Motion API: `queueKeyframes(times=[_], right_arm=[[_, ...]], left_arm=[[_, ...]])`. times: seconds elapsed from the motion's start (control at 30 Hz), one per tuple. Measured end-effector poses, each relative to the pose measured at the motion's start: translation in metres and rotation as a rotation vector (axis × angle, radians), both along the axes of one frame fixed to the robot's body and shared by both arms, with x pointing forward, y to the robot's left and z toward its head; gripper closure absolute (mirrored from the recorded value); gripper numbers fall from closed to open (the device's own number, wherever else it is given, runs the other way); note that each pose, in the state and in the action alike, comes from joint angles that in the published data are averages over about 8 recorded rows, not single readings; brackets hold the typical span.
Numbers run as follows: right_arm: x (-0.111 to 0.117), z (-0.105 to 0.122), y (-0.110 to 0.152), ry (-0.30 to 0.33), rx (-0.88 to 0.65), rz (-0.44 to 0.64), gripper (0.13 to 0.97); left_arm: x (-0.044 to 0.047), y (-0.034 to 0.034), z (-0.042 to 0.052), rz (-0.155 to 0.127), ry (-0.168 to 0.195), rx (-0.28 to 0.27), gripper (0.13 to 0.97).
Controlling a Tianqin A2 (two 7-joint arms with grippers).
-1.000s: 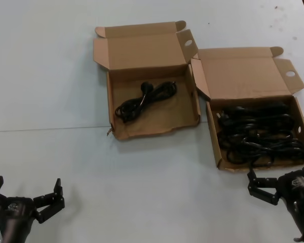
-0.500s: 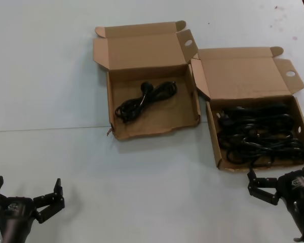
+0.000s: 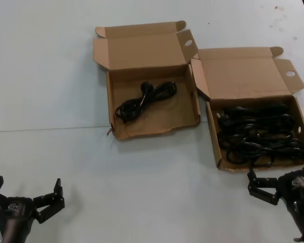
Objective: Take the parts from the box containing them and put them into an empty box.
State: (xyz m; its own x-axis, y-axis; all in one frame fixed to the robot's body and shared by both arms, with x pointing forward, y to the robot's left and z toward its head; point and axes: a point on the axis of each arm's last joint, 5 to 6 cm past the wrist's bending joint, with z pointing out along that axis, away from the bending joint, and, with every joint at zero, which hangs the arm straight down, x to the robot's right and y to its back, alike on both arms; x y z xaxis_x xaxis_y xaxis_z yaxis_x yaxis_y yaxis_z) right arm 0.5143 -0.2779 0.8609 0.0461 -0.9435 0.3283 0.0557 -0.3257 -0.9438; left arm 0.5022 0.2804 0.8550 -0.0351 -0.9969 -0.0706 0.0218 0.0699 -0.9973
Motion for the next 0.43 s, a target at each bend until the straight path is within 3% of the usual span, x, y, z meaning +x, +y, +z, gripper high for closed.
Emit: queueKeyframes(times=[0.43], right_arm=[[0.0000,0.0000,0.0000,0.000,0.000,0.000,0.130]], left_arm=[[0.0000,0.0000,0.0000,0.000,0.000,0.000,0.132]])
